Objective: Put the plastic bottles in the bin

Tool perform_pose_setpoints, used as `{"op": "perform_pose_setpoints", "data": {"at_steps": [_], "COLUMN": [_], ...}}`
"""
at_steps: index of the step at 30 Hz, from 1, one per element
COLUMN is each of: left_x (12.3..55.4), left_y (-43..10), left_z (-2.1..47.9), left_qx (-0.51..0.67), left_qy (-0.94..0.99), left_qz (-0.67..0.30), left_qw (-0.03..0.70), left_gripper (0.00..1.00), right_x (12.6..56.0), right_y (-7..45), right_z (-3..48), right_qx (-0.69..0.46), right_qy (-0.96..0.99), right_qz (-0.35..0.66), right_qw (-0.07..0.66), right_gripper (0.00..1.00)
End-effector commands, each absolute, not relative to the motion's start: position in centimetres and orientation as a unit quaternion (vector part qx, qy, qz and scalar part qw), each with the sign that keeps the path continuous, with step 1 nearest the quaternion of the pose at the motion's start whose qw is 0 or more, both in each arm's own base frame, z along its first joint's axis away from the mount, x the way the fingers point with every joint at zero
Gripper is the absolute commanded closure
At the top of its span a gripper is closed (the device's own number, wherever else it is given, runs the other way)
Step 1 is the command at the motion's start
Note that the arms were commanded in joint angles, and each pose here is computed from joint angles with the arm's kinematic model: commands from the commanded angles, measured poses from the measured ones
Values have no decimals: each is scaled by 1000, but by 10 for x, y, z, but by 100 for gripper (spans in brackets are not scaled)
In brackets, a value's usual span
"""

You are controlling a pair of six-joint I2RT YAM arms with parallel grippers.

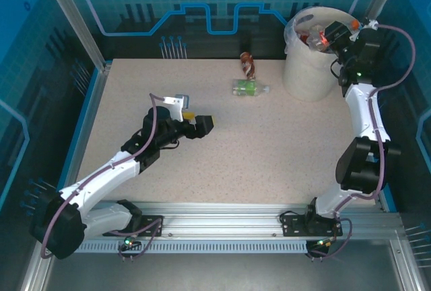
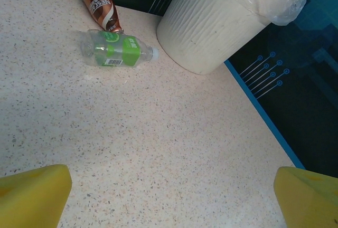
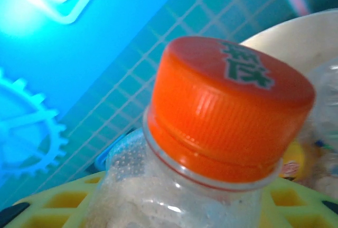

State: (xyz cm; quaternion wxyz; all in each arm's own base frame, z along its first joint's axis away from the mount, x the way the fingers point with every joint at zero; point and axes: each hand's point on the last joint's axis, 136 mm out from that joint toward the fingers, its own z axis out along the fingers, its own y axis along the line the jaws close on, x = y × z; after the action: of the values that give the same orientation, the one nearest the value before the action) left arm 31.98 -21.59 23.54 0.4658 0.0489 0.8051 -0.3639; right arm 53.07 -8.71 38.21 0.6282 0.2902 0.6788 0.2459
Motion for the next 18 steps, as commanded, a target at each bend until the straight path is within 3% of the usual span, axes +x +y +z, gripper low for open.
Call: {"op": "perform_pose_setpoints", "data": {"at_steps": [1, 15, 18], "left_x": [321, 325, 326], "left_y": [-208, -210, -211], "left_z": [230, 223, 221], "left_qx": [47, 42, 40], "left_qy": [811, 818, 821], "left_qz": [-345, -343, -342], "left_qw": [470, 459, 454], "left_gripper": [1, 1, 1], "right_x": [530, 559, 571], "right_y": [-120, -129, -126], "right_z": [414, 388, 384], "right_qx": [323, 195, 177], "right_qy": [604, 662, 678], "right_qz": [207, -4, -25], "right_qw": [699, 723, 713], "right_gripper": [66, 53, 40]}}
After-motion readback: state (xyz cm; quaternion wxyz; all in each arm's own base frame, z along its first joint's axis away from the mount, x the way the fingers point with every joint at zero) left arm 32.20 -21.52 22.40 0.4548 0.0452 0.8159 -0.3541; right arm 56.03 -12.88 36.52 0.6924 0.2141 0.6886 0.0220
